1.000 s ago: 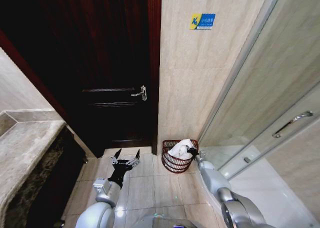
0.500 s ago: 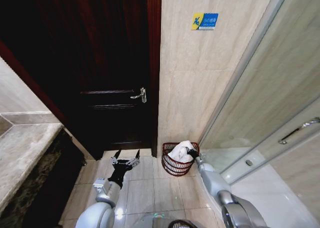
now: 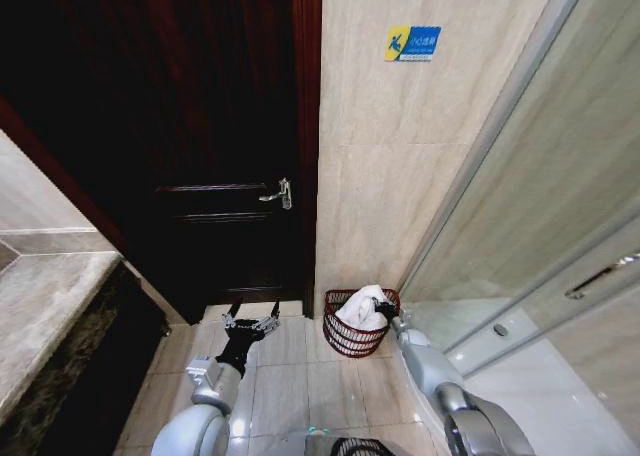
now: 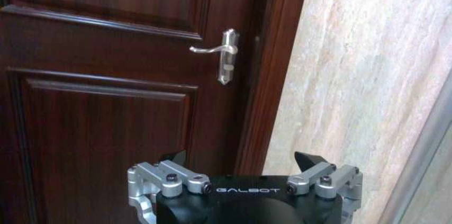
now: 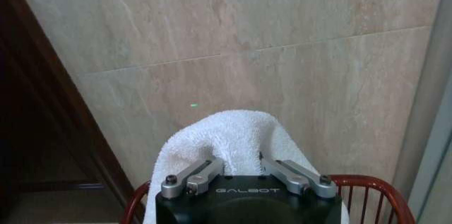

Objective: Discard the used towel into the hamper.

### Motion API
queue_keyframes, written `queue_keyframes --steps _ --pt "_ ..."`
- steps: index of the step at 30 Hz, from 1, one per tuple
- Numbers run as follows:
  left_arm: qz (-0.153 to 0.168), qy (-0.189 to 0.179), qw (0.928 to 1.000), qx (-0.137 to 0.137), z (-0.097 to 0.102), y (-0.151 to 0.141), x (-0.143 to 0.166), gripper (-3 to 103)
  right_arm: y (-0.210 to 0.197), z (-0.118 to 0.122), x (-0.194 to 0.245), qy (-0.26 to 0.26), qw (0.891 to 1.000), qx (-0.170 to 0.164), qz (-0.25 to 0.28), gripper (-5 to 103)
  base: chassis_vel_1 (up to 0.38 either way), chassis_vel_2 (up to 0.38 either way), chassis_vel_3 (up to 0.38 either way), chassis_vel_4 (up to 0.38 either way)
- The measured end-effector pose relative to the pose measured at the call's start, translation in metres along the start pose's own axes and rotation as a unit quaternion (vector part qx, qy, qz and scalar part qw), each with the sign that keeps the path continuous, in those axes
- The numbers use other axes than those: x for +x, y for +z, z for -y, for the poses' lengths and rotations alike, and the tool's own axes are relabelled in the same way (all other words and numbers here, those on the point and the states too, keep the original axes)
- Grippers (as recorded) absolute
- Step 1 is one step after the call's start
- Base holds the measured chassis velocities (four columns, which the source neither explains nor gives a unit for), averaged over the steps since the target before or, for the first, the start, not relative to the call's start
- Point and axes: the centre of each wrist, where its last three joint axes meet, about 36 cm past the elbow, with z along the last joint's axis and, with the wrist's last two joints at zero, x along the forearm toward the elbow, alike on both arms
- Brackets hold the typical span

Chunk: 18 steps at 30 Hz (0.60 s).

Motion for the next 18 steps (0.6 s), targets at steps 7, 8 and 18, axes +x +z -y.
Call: queue_keyframes --steps 7,8,18 --pt "0.0 0.0 1.0 0.0 0.0 0.0 0.0 100 0.006 0.003 0.004 0.002 1.0 0.008 -0.017 8 -0.102 0.098 0.101 -0.096" --pt "0.0 0.0 1.0 0.0 0.0 0.0 0.0 100 0.007 0.004 0.006 0.002 1.0 0.012 -0.021 8 -0.104 0.109 0.117 -0.102" --pt "0.0 0.0 1.0 0.0 0.0 0.0 0.0 100 0.026 0.009 0.02 0.003 0.998 0.015 -0.063 8 -0.145 0.138 0.14 -0.139"
